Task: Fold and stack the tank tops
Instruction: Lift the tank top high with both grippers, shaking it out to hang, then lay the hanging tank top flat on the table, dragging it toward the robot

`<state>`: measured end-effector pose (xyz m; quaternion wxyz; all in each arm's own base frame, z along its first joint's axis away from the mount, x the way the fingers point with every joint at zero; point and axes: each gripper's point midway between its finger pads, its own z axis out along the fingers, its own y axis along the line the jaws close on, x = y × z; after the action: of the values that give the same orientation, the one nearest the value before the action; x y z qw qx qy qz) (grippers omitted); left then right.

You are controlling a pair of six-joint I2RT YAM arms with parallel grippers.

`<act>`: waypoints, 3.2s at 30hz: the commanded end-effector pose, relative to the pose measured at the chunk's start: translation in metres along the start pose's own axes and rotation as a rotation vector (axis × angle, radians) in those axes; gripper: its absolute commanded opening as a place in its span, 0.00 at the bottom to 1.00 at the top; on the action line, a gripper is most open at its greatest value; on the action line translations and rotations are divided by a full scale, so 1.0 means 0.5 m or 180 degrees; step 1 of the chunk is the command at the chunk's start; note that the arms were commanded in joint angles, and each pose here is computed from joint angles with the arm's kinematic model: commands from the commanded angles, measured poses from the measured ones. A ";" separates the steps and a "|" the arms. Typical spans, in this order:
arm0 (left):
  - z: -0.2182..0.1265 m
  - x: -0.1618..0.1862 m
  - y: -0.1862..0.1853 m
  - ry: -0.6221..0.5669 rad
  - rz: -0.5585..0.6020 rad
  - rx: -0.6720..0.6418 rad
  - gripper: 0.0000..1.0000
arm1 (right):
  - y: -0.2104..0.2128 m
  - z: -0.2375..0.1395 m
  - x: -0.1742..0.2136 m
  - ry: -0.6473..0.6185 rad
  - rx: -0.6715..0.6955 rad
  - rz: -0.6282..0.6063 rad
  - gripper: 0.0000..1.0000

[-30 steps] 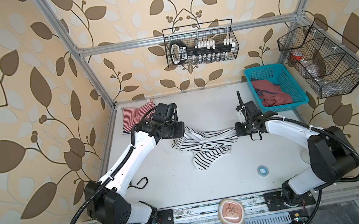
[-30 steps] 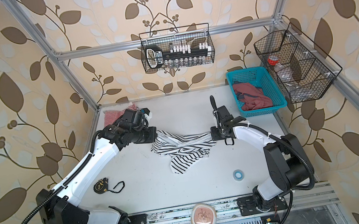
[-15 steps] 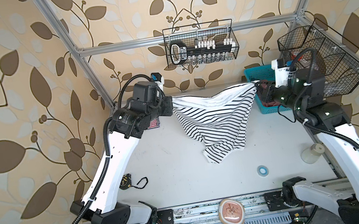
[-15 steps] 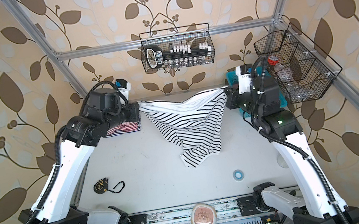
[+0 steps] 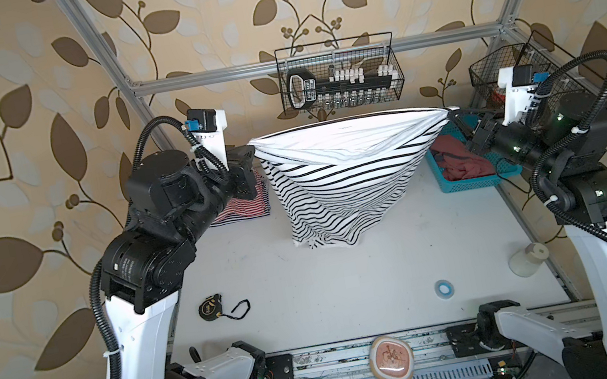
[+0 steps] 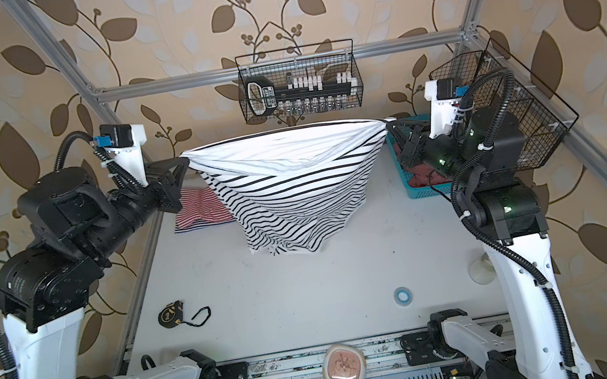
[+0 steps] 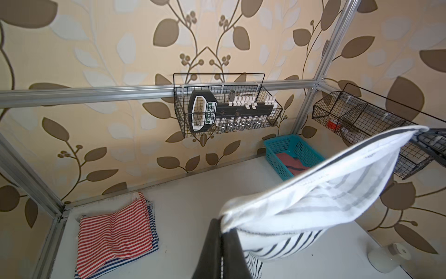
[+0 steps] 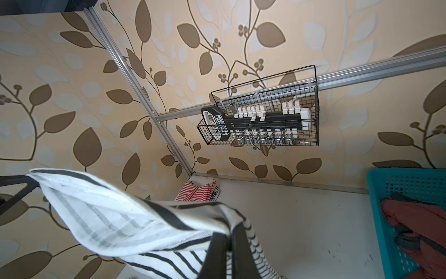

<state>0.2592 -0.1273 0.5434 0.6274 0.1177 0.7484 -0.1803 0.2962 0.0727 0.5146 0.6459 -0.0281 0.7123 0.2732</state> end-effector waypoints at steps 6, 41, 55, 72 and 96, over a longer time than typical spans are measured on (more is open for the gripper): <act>-0.065 -0.002 -0.084 -0.0070 0.0085 0.0806 0.00 | 0.085 -0.095 -0.053 -0.0223 -0.0288 -0.0138 0.00; -0.126 0.015 -0.103 0.0078 -0.0378 0.1023 0.00 | 0.203 -0.227 -0.007 -0.0019 -0.0879 -0.0087 0.00; 0.274 0.188 0.059 0.1130 -0.0466 -0.0052 0.00 | -0.091 0.081 0.200 0.0904 0.0043 0.0645 0.00; 0.673 0.458 0.204 0.1680 -0.0978 0.0023 0.00 | -0.328 0.349 0.500 0.1865 0.0506 0.1333 0.00; 0.900 0.529 0.389 0.0838 -0.1978 -0.0205 0.24 | -0.552 0.543 0.616 0.1562 0.1071 0.2381 0.18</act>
<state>0.6672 -0.1685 0.1226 0.3555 -0.0904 0.8812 -0.2983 0.5808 0.0585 0.1145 0.2896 0.2416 0.8638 0.3341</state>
